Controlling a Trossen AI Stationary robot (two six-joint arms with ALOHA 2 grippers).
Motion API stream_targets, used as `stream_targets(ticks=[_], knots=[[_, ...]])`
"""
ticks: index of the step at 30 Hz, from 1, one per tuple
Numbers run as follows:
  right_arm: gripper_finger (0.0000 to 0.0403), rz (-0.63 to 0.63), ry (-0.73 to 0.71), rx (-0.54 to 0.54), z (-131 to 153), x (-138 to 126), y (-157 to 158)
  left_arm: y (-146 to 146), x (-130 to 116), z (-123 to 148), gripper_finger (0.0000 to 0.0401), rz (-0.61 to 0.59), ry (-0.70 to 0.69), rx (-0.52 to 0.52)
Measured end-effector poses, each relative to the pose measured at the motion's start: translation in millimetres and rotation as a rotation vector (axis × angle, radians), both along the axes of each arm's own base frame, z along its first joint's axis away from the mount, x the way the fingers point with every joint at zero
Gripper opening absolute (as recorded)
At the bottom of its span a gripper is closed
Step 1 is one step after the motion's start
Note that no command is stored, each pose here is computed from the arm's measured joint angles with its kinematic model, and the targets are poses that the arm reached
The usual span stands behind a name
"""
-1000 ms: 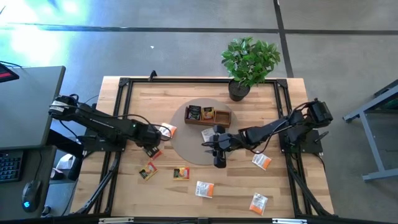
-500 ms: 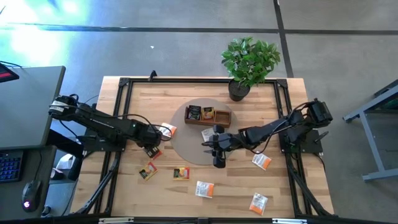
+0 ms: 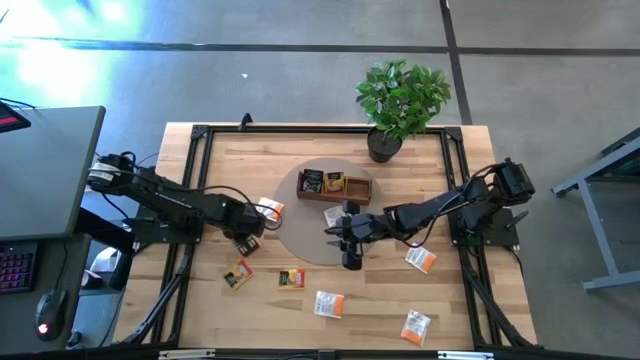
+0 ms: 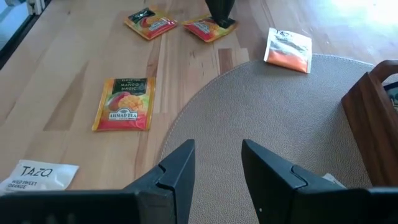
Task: Pick & Place Tea
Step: Put the orange tea bag into the middle area of the wooden organizer
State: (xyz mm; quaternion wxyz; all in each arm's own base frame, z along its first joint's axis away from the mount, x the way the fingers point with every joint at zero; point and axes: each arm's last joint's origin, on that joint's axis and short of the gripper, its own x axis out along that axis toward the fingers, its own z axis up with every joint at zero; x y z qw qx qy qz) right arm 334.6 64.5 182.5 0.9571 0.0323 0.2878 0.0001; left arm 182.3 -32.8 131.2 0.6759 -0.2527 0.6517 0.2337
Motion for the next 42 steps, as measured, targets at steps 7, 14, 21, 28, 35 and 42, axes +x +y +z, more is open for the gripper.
stream_targets(ticks=[7,14,21,28,35,42], knots=[[0.0129,0.023,-0.002,-0.042,0.1,0.1,-0.1,-0.1,13.1,22.1,0.0013,-0.032,-0.075,0.066],[0.0129,0.023,0.196,-0.078,-5.4,-17.3,-4.2,0.1,55.1,77.2,0.0004,-0.304,-0.296,0.340],[0.0129,-0.109,0.496,-0.066,4.6,-60.0,-14.3,21.1,106.6,121.8,0.0001,-0.482,-0.456,0.604],[0.0129,-0.394,0.653,0.000,21.4,-99.9,-21.1,59.3,164.0,110.3,0.0000,-0.556,-0.416,0.735],[0.0129,-0.579,0.716,-0.052,26.6,-124.7,-15.4,91.5,215.0,79.2,0.0000,-0.566,-0.248,0.829],[0.0128,-0.555,0.709,-0.113,26.9,-128.8,-7.7,103.1,244.5,61.2,0.0000,-0.606,-0.173,0.869]])
